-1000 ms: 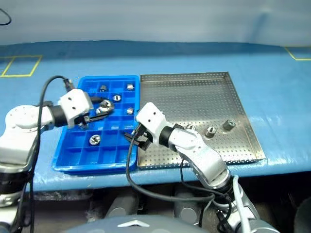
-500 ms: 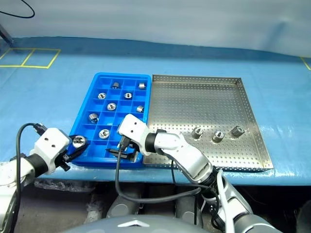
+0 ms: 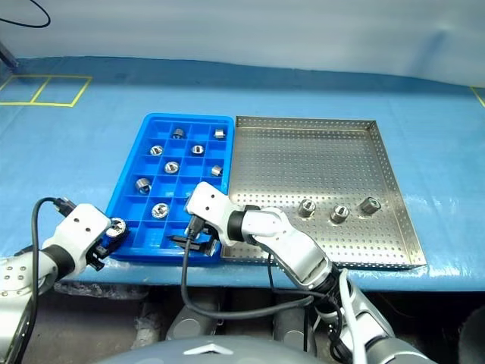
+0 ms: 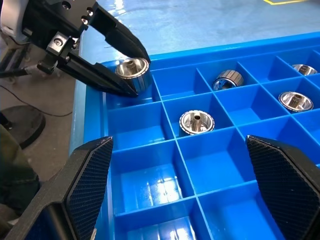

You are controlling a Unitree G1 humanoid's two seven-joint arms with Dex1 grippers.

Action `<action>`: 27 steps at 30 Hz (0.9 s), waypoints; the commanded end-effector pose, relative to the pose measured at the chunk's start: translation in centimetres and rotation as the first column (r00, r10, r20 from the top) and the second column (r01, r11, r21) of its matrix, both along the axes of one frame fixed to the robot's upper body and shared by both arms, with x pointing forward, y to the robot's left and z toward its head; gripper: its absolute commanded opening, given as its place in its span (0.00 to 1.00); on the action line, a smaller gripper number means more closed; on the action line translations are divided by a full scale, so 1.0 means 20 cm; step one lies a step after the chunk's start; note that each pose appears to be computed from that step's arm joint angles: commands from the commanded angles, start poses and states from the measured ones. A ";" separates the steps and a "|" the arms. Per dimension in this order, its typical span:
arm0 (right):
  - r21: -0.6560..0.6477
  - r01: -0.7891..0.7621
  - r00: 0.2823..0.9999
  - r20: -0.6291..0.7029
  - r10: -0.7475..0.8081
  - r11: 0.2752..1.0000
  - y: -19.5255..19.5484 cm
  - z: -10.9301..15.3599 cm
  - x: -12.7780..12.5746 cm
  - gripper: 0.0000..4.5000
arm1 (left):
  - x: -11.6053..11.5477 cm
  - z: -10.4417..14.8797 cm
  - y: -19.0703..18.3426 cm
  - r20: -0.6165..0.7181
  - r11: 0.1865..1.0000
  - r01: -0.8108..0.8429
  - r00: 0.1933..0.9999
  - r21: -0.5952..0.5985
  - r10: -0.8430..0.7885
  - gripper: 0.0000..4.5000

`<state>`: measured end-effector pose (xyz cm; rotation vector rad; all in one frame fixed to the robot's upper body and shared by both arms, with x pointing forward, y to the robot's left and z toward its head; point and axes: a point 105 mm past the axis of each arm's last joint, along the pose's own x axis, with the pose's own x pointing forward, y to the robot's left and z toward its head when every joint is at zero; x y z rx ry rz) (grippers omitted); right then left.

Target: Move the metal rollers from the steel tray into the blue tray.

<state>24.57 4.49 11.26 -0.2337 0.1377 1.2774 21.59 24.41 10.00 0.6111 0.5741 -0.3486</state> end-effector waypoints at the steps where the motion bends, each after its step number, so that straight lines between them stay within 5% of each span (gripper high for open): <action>1: 0.046 0.019 0.998 0.053 -0.021 0.999 -0.02 0.08 0.00 1.00 | -0.01 0.02 -0.04 -0.019 0.999 0.047 0.999 -0.010 -0.047 0.82; 4: 0.051 0.065 0.996 0.062 -0.068 0.997 -0.06 0.10 0.01 1.00 | 0.06 0.09 -0.10 0.053 0.994 0.083 0.995 -0.069 -0.080 0.99; 9: 0.048 0.271 0.958 0.082 -0.275 0.961 -0.22 0.12 0.11 1.00 | 0.25 0.23 -0.23 0.259 0.971 0.149 0.961 -0.185 -0.098 0.99; 15: -0.007 0.615 0.786 0.092 -0.612 0.789 -0.56 0.10 0.23 1.00 | 0.46 0.32 -0.47 0.432 0.902 0.278 0.894 -0.331 -0.117 0.99; 21: -0.046 0.808 0.589 0.054 -0.807 0.587 -0.81 0.07 0.25 1.00 | 0.45 0.30 -0.73 0.464 0.791 0.481 0.838 -0.377 -0.288 0.99; 27: -0.059 0.840 0.540 -0.014 -0.842 0.539 -0.83 0.03 0.25 1.00 | 0.40 0.24 -0.87 0.468 0.707 0.586 0.791 -0.395 -0.394 0.99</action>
